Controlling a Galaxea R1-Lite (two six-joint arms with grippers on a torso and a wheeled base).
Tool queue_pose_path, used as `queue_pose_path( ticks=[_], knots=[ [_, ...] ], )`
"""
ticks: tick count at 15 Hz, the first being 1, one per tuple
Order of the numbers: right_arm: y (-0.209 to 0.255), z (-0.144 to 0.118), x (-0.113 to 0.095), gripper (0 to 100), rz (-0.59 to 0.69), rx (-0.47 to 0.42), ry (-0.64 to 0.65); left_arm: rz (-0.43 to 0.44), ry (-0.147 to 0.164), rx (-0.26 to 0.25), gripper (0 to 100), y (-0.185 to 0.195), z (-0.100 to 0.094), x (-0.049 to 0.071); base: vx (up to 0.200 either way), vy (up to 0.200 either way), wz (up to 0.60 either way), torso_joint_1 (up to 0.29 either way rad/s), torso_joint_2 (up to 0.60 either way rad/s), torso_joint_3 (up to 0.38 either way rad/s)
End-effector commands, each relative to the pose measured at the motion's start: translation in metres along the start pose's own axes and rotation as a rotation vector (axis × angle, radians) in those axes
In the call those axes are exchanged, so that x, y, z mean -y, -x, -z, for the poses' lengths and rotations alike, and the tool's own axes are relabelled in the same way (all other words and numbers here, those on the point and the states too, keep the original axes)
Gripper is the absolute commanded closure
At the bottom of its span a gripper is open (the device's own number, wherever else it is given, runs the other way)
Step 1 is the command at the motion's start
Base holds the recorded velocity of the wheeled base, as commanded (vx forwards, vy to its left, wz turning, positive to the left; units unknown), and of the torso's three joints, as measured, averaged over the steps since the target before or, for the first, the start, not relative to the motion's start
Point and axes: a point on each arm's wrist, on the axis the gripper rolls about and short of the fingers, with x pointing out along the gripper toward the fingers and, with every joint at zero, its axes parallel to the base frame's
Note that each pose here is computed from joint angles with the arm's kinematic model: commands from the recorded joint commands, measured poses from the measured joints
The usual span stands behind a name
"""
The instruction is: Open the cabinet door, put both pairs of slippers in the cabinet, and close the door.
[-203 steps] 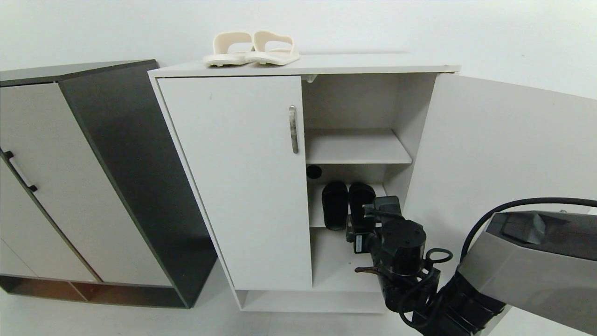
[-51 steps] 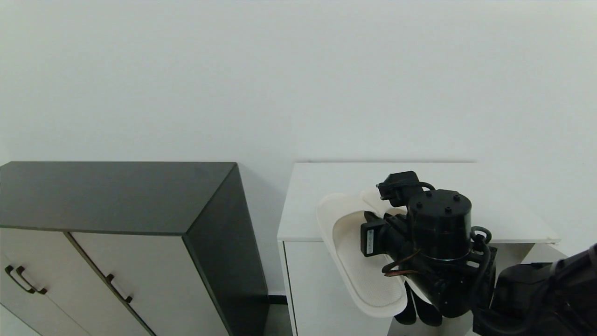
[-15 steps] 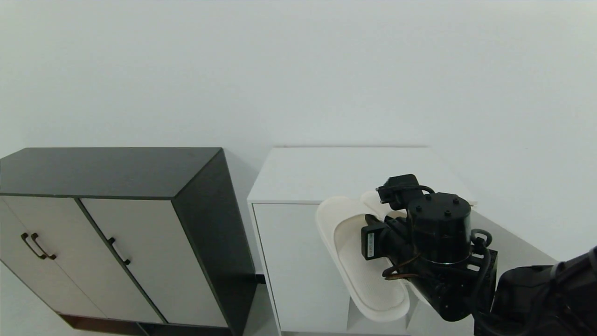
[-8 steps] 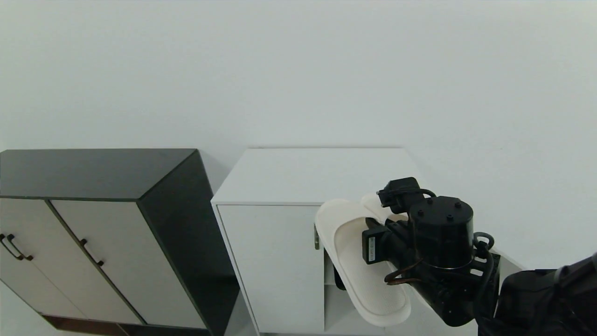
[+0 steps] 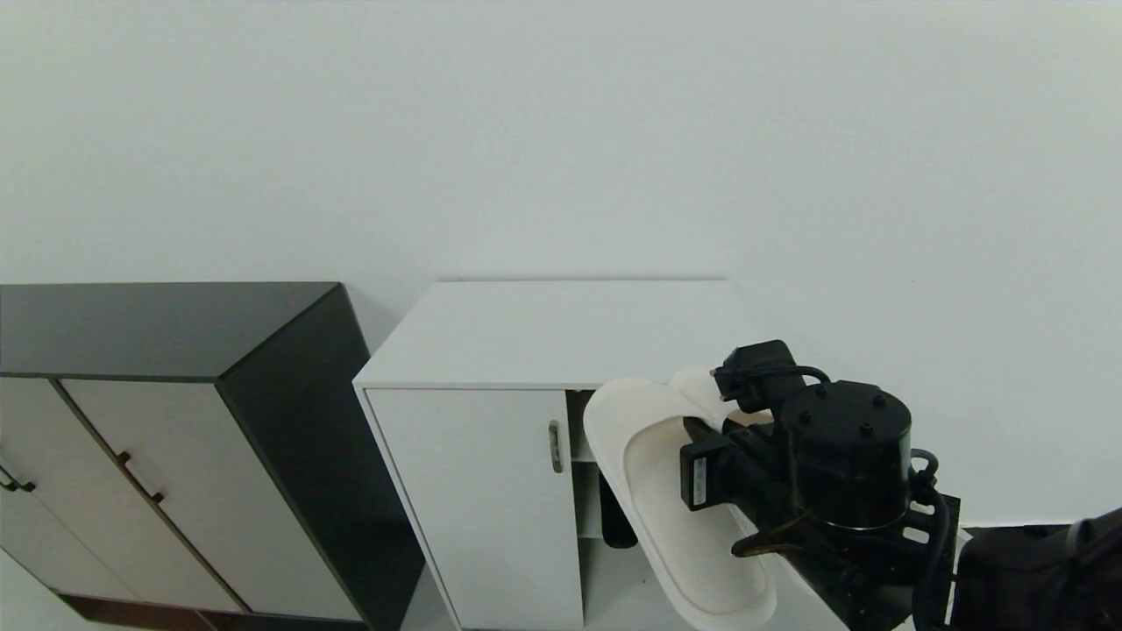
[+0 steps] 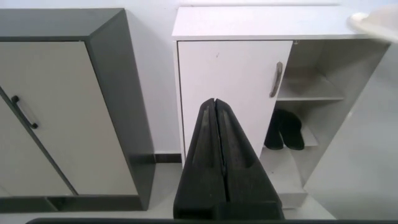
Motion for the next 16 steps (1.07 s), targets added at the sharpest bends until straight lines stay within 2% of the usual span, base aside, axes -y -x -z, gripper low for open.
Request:
queue_pose_path(
  ticks=[1, 4, 11, 16],
  knots=[
    [0.0031, -0.0003, 0.0009, 100, -0.011, 0.007, 0.013, 0.001, 0.001, 0.000, 100, 0.0000, 0.0000, 0.0000, 0.000, 0.000, 0.00, 0.000, 0.00, 0.000],
    [0.0068, 0.0019, -0.0014, 100, -0.069, 0.012, 0.020, 0.001, 0.001, 0.000, 100, 0.0000, 0.0000, 0.0000, 0.000, 0.000, 0.00, 0.000, 0.00, 0.000],
    [0.0075, 0.0050, -0.0018, 100, -0.075, 0.003, 0.024, 0.001, 0.001, 0.000, 100, 0.0000, 0.0000, 0.0000, 0.000, 0.000, 0.00, 0.000, 0.00, 0.000],
    [0.0079, 0.0058, -0.0019, 100, -0.076, 0.001, 0.026, 0.001, 0.001, 0.000, 100, 0.0000, 0.0000, 0.0000, 0.000, 0.000, 0.00, -0.176, 0.41, 0.229]
  ],
)
